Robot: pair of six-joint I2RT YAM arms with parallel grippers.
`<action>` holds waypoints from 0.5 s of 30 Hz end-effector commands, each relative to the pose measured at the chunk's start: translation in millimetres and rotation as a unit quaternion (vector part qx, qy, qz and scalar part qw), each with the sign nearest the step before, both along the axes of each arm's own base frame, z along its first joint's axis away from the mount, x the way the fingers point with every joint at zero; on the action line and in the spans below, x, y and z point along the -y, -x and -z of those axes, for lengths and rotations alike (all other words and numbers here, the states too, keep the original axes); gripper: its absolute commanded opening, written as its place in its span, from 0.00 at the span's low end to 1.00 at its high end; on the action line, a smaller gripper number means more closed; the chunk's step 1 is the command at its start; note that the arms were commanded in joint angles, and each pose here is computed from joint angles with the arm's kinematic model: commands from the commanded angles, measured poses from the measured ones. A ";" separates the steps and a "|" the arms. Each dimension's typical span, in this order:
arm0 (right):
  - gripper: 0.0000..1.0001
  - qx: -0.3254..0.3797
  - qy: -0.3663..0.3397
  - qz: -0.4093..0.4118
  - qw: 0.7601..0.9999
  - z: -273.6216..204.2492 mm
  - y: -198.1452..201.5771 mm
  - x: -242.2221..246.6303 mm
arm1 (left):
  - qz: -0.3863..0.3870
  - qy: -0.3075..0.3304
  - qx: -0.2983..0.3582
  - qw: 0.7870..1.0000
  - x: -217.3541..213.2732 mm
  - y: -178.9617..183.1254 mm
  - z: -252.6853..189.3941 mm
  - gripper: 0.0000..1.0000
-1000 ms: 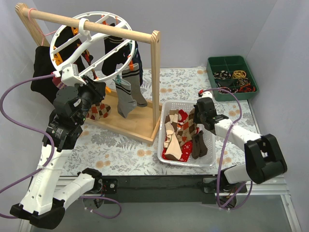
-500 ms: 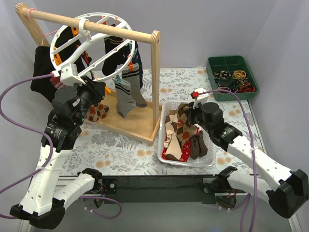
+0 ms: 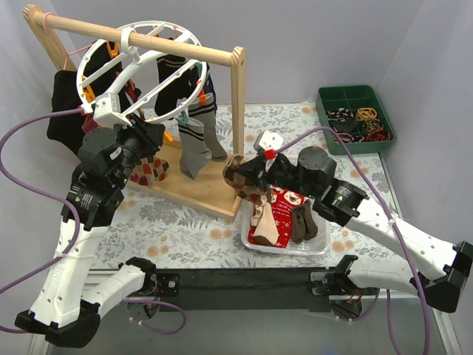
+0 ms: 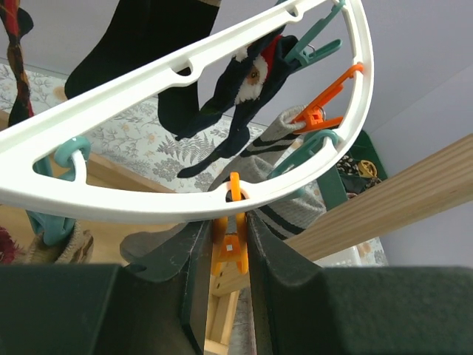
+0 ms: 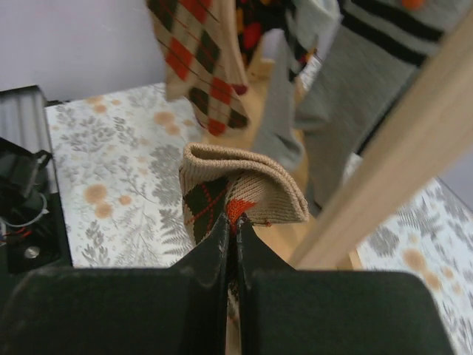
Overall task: Clip the socks to the hanger
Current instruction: Clamp the sock onto the hanger.
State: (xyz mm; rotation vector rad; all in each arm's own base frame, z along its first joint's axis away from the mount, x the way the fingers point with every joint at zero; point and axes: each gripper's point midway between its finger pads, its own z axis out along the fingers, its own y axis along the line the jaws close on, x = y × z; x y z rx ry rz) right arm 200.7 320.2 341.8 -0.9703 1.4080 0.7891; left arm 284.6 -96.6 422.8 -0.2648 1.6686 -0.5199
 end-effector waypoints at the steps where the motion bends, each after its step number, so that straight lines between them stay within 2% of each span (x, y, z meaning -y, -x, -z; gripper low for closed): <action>1: 0.01 0.048 -0.022 -0.081 0.995 -35.0 17.4 -40.2 | 0.035 0.008 0.016 0.999 10.2 6.6 -16.0 0.00; 5: 0.01 0.061 -0.022 -0.113 0.991 -47.7 20.2 -69.3 | 0.057 0.007 0.025 0.998 16.5 10.5 -19.7 0.00; 15: 0.01 0.069 0.000 -0.139 0.988 -39.2 -0.6 -118.4 | 0.071 0.003 0.046 0.996 18.4 17.0 -21.8 0.00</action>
